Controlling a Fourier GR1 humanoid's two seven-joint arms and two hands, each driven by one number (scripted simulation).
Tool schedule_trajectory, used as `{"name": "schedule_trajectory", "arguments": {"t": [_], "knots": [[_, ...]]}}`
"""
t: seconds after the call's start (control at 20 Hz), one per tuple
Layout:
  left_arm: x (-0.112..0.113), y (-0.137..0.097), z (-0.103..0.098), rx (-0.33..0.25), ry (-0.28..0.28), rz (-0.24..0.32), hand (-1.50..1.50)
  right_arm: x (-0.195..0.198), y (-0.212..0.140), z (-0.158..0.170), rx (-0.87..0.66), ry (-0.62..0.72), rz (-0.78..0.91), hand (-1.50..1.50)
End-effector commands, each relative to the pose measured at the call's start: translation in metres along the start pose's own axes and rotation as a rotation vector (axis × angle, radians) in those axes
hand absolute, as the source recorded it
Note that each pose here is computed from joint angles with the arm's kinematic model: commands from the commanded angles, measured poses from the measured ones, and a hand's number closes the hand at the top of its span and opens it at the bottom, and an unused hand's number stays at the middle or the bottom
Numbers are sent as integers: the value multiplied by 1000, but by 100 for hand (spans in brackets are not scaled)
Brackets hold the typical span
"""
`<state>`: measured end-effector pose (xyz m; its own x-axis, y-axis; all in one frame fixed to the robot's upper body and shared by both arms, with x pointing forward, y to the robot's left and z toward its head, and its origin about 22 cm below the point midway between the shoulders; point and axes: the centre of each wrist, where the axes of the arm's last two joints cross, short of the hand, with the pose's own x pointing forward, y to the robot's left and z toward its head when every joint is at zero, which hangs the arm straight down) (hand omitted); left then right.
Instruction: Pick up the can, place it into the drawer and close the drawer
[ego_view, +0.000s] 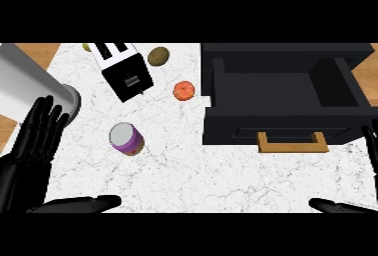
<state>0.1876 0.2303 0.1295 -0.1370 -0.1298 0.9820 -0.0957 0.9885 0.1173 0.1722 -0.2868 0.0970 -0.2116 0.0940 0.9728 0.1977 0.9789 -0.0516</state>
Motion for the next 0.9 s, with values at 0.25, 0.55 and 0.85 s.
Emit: {"name": "schedule_trajectory", "arguments": {"t": [0.25, 0.55, 0.85], "knots": [[20, 13, 23, -12, 20, 12, -150, 2, -44, 37, -6, 0, -13, -150], [19, 32, 14, 56, 68, 142, -150, -8, -44, 39, 0, 11, 1, -150], [9, 36, 32, 60, 107, 251, -150, -11, -72, 65, 4, 0, -2, -150]]}}
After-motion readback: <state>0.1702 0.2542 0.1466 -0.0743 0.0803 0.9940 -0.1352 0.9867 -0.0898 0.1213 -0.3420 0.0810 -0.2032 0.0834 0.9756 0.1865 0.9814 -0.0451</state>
